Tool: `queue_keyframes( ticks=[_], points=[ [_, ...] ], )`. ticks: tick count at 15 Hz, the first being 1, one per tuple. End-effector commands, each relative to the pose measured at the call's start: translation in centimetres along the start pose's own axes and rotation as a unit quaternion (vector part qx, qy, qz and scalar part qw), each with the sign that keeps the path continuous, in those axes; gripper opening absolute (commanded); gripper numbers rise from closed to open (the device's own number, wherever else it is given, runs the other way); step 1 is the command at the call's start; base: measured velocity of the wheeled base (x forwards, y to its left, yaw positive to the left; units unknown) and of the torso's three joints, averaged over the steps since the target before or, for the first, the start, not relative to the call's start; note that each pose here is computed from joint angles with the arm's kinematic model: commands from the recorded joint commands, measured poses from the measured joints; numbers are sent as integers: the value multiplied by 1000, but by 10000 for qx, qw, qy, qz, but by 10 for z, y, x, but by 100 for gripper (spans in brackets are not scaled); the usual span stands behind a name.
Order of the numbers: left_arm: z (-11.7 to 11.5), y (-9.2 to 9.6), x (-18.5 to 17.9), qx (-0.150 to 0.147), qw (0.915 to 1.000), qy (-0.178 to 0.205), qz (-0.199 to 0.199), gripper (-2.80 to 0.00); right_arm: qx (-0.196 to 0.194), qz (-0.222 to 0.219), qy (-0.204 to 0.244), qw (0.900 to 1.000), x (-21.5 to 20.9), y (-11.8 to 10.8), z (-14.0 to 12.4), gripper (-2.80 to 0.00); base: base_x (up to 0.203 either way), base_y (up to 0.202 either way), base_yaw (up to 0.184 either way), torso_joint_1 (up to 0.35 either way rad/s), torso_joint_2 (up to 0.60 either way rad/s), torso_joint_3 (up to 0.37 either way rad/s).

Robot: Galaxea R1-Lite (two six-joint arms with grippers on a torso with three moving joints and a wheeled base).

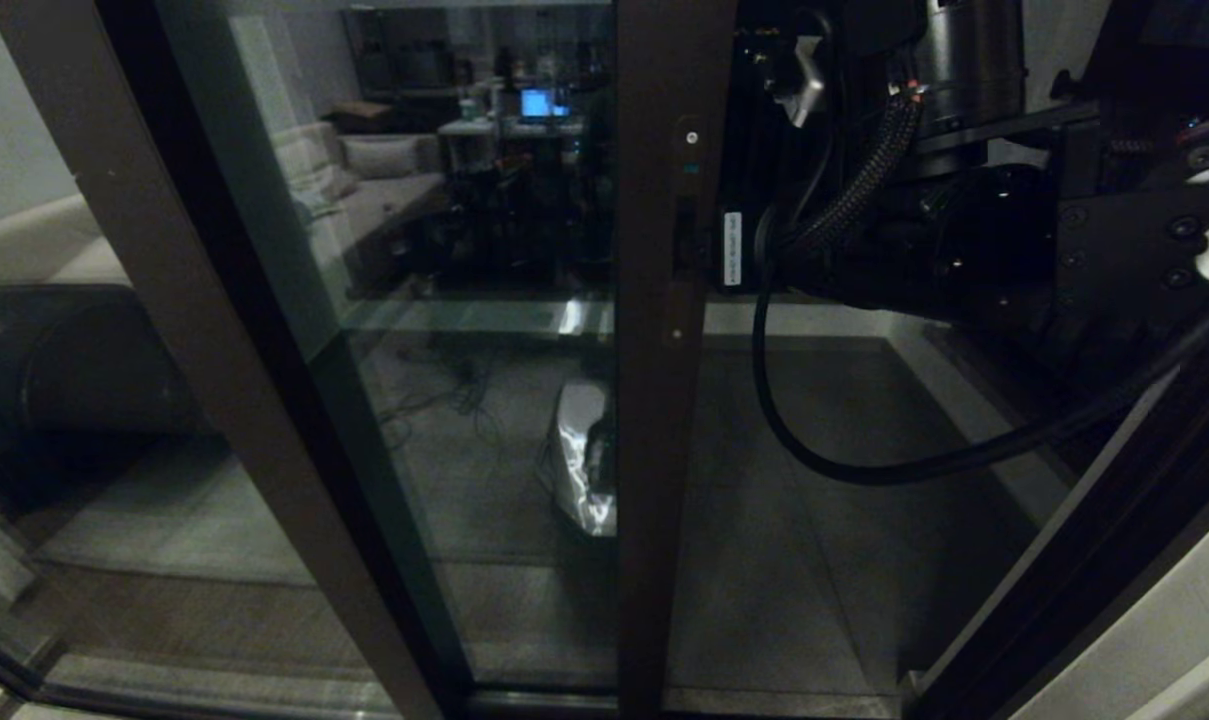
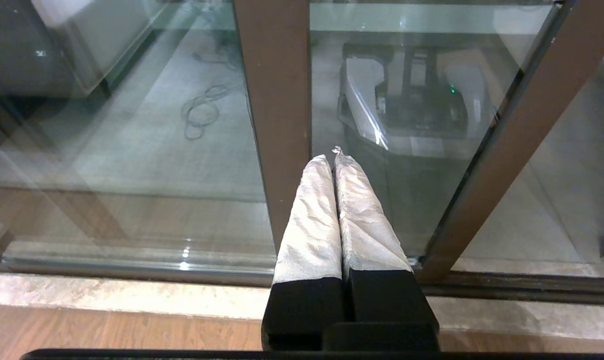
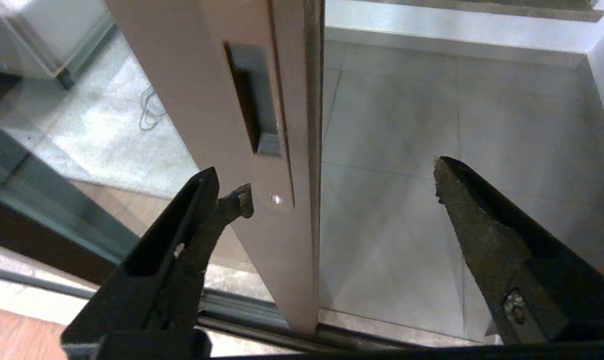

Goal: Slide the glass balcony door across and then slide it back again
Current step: Close the slid door

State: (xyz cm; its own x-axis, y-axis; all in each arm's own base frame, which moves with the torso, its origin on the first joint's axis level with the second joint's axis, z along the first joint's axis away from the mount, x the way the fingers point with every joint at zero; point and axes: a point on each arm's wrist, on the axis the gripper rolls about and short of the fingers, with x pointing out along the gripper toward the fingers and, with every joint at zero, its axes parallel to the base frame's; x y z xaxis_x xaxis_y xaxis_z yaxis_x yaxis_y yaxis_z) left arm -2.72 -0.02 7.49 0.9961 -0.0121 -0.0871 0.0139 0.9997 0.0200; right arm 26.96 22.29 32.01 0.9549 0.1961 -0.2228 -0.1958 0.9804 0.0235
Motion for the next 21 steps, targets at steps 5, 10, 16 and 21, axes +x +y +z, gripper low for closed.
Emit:
queue_keyframes(
  ticks=[5, 10, 16, 21],
  points=[
    [0, 0, 0, 2, 10000, 0, 7, -280, 9, -92, 25, 10000, 21, 4, -3, 0, 0, 0, 0, 0, 0, 0],
    [0, 0, 0, 2, 10000, -3, 0, -280, -30, -137, -43, 9999, 14, -4, 3, 0, 0, 0, 0, 0, 0, 0],
    [0, 0, 0, 2, 10000, 1, 2, -280, -32, -292, -14, 9996, 22, -14, 2, 0, 0, 0, 0, 0, 0, 0],
    [0, 0, 0, 2, 10000, 1, 3, -280, -46, -329, 39, 9994, 32, -12, -2, 0, 0, 0, 0, 0, 0, 0]
  ],
)
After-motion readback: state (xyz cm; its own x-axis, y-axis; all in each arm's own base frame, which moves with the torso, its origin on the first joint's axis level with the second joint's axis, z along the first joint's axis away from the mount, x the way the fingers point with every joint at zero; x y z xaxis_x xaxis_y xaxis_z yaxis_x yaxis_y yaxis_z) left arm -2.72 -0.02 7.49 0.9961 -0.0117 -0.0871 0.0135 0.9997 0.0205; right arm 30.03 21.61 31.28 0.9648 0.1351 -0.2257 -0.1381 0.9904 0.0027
